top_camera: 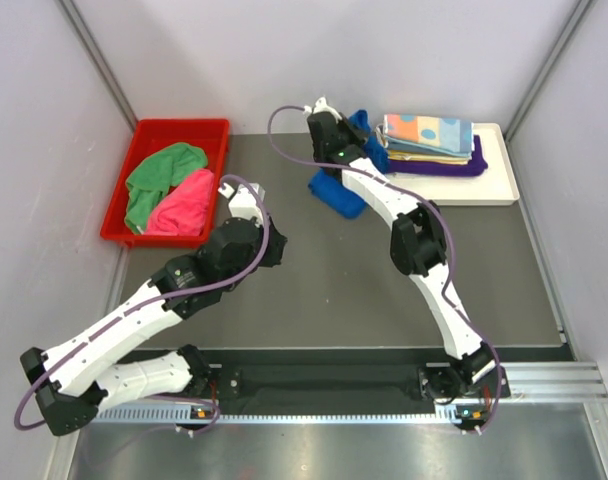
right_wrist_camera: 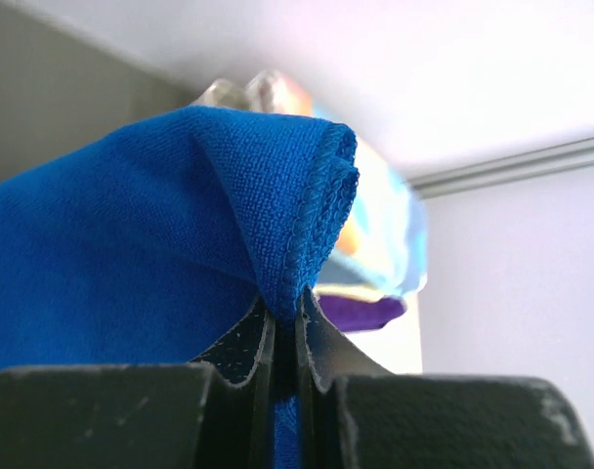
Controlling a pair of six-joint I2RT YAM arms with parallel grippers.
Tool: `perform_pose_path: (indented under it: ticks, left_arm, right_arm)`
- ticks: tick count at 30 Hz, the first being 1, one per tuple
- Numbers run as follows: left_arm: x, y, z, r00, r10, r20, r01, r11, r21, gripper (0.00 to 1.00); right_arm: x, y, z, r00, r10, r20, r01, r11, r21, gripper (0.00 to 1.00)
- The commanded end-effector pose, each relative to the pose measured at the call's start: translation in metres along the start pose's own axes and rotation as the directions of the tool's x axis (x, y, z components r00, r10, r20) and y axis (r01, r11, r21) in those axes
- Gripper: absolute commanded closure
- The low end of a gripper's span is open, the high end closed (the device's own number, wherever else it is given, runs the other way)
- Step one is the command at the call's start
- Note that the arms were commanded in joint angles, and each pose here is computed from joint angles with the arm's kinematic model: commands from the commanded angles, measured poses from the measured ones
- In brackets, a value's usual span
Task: Fold and stack the towels
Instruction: Neatly place the folded towel into the bin
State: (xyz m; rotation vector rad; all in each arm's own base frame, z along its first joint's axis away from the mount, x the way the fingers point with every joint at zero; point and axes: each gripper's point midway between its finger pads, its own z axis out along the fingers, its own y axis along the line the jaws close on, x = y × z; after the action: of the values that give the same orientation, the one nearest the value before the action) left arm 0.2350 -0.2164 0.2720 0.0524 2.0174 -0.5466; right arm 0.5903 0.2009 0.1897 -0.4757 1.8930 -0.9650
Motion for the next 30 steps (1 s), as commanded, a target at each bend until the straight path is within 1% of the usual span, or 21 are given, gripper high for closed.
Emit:
perform_pose_path:
  ticks: [1,6,7,8,11,18,30]
  left_arm:
    - [-0.009,-0.003,0.002,0.999,0.022,0.041,-0.023,1.000,0.008,0.80]
    - [-0.009,-0.004,0.008,0.998,0.051,0.043,-0.051,0.999,0.003,0.80]
    - [-0.009,-0.004,0.009,0.998,0.055,0.041,-0.055,0.998,0.000,0.80]
    - [-0.010,-0.004,0.010,0.997,0.057,0.043,-0.057,0.998,-0.001,0.80]
    - [-0.009,-0.007,0.012,0.997,0.064,0.039,-0.064,0.998,0.011,0.80]
    - [-0.009,-0.012,0.015,0.997,0.072,0.031,-0.073,0.997,0.029,0.80]
    - [-0.007,-0.019,0.020,0.997,0.074,0.021,-0.075,0.996,0.053,0.80]
  right_arm:
    - [-0.035,-0.070,0.007,0.995,0.068,0.077,-0.081,0.979,0.188,1.00]
    - [-0.043,-0.104,0.011,0.990,0.095,0.107,-0.118,0.964,0.238,1.00]
    - [-0.044,-0.108,0.011,0.991,0.082,0.108,-0.106,0.965,0.239,1.00]
    - [-0.048,-0.120,0.008,0.986,0.109,0.129,-0.139,0.958,0.252,1.00]
    - [-0.051,-0.139,0.007,0.980,0.132,0.147,-0.168,0.948,0.270,1.00]
    - [-0.052,-0.173,0.007,0.969,0.179,0.171,-0.223,0.929,0.295,1.00]
    - [-0.057,-0.229,-0.009,0.937,0.262,0.231,-0.325,0.896,0.302,1.00]
